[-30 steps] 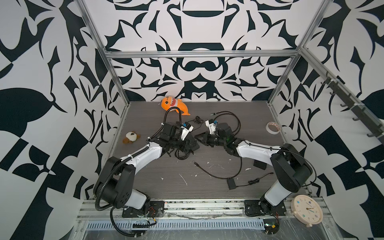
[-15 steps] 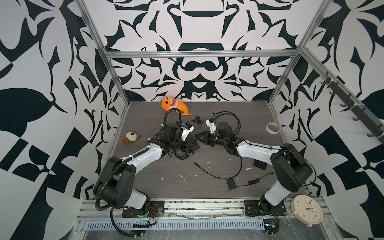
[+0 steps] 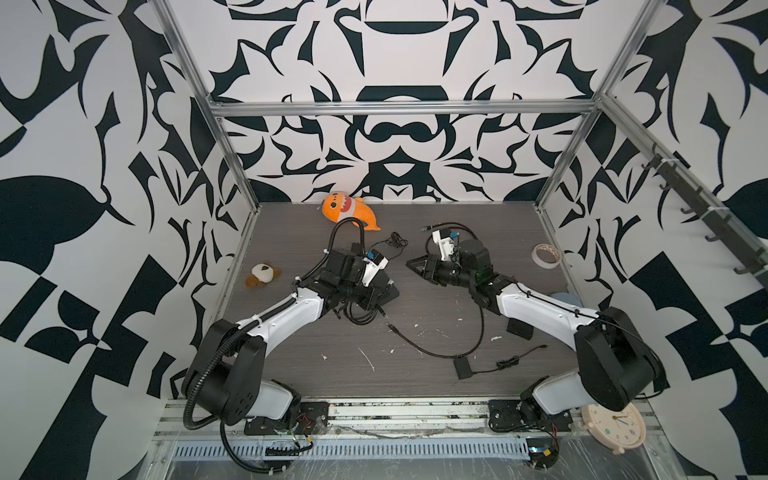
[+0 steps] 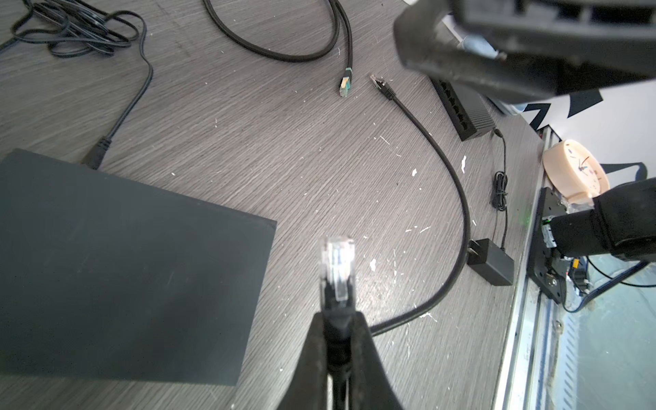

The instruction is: Insert the plug into the switch port

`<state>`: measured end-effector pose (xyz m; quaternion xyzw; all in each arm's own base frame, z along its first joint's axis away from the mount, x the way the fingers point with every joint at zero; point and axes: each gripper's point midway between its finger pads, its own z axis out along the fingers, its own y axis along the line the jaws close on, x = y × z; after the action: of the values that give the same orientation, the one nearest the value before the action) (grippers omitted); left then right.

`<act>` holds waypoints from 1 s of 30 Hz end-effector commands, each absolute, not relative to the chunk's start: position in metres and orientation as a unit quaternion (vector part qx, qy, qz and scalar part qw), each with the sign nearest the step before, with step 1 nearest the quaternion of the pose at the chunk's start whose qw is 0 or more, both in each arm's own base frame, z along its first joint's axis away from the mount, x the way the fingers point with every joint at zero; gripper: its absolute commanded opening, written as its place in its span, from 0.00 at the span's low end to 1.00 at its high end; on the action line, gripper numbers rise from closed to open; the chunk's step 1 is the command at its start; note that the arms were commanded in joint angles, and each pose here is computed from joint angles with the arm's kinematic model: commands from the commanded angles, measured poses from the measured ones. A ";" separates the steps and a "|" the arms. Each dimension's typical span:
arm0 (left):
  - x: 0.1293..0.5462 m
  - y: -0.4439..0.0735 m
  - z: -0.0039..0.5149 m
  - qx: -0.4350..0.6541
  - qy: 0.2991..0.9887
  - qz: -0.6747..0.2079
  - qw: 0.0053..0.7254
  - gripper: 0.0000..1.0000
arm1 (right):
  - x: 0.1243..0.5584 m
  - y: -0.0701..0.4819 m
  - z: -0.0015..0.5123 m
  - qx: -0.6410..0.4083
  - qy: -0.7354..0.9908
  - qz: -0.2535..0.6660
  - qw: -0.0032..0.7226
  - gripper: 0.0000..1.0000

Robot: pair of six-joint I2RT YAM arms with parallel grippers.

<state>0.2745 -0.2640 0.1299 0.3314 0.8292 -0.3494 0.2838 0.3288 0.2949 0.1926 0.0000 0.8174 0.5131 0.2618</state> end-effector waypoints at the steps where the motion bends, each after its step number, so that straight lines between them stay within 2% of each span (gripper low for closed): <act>1: 0.272 -0.267 0.144 0.355 0.821 -0.334 0.297 0.02 | 0.316 0.305 0.193 -0.031 0.816 0.518 0.254 0.33; 13: 0.264 -0.268 0.141 0.384 0.828 -0.296 0.282 0.02 | 0.299 0.321 0.175 -0.074 0.831 0.503 0.228 0.29; 30: 0.264 -0.273 0.145 0.390 0.825 -0.297 0.281 0.02 | 0.296 0.341 0.170 -0.083 0.824 0.519 0.214 0.25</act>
<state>0.2610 -0.2679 0.1280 0.3813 0.8361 -0.2921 0.2648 0.2914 0.3300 0.1459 -0.0643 0.8444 0.4959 0.1920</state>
